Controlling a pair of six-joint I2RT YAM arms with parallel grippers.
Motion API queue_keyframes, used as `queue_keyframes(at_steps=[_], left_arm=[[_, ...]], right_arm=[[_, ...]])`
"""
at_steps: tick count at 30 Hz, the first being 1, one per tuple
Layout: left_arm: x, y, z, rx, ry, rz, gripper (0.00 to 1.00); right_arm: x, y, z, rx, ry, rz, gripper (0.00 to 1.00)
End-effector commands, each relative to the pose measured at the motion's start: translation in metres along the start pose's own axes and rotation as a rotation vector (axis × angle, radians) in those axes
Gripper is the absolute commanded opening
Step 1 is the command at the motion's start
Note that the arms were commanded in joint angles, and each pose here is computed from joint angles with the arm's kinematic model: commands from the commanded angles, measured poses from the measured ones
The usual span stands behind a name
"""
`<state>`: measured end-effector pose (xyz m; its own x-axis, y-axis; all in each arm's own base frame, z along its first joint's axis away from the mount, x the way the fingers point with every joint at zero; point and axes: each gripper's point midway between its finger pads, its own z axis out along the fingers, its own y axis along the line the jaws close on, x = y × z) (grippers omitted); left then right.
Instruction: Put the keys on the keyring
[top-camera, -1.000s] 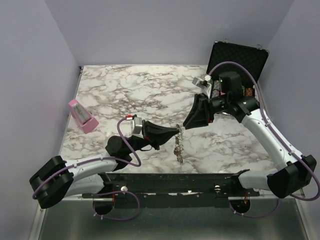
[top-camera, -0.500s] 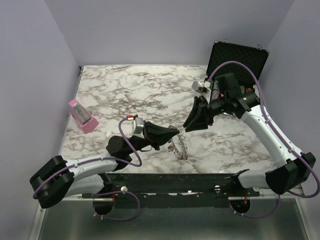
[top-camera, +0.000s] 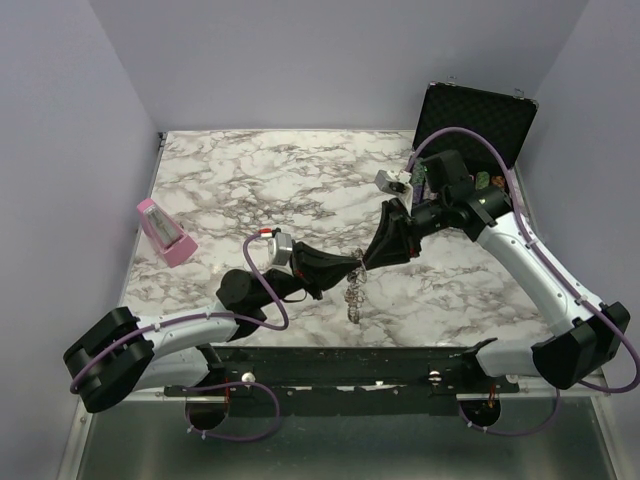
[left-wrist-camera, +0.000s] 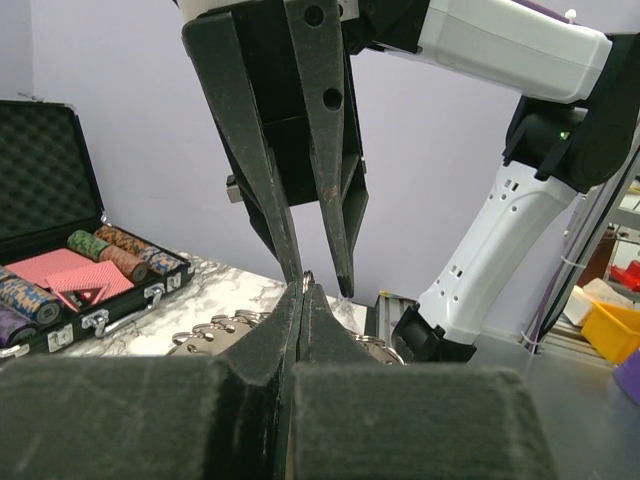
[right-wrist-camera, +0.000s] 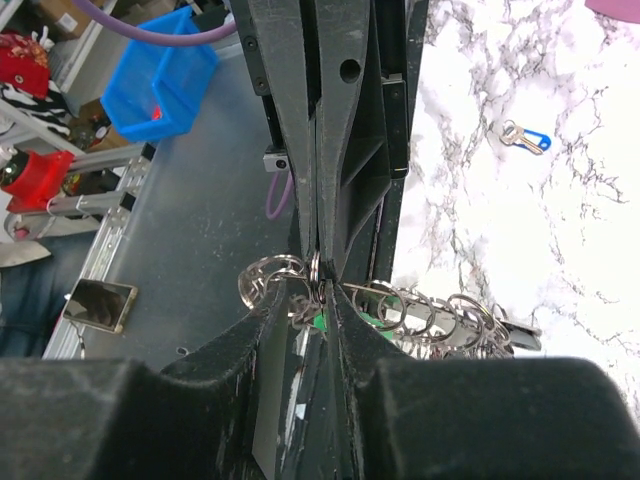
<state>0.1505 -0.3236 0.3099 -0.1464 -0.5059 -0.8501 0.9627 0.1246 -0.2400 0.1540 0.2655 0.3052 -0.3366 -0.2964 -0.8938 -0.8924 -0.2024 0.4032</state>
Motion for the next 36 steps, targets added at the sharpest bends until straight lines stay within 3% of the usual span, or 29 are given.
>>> queue_keyframes(at_steps=[1, 5, 9, 17, 22, 27, 31, 33, 36], left_arm=[[-0.054, -0.023, 0.010, 0.088, -0.194, 0.058, 0.00], [-0.055, -0.023, 0.010, 0.088, -0.199, 0.058, 0.00], [-0.053, -0.024, 0.011, 0.088, -0.195, 0.054, 0.00], [-0.047, -0.019, 0.010, 0.059, -0.178, 0.021, 0.00], [-0.038, -0.016, 0.008, 0.033, -0.124, -0.003, 0.36], [-0.034, -0.012, 0.000, -0.036, -0.016, 0.017, 0.45], [-0.021, -0.002, -0.014, -0.139, 0.159, 0.046, 0.53], [-0.023, -0.001, -0.019, -0.172, 0.211, 0.067, 0.77], [-0.023, 0.001, -0.026, -0.185, 0.232, 0.105, 0.92]], right_arm=[[0.002, 0.000, 0.001, 0.023, 0.013, -0.020, 0.29], [0.004, -0.001, 0.003, 0.026, 0.017, -0.015, 0.19], [0.001, 0.000, 0.002, 0.023, 0.012, -0.029, 0.00], [-0.006, 0.006, -0.001, 0.018, 0.025, -0.084, 0.00], [-0.004, 0.000, -0.003, 0.056, 0.051, -0.094, 0.01], [0.004, -0.011, -0.010, 0.130, 0.123, -0.121, 0.00], [0.014, -0.018, -0.018, 0.177, 0.207, -0.142, 0.00], [0.020, -0.018, -0.022, 0.183, 0.246, -0.140, 0.01], [0.023, -0.019, -0.024, 0.198, 0.269, -0.149, 0.00]])
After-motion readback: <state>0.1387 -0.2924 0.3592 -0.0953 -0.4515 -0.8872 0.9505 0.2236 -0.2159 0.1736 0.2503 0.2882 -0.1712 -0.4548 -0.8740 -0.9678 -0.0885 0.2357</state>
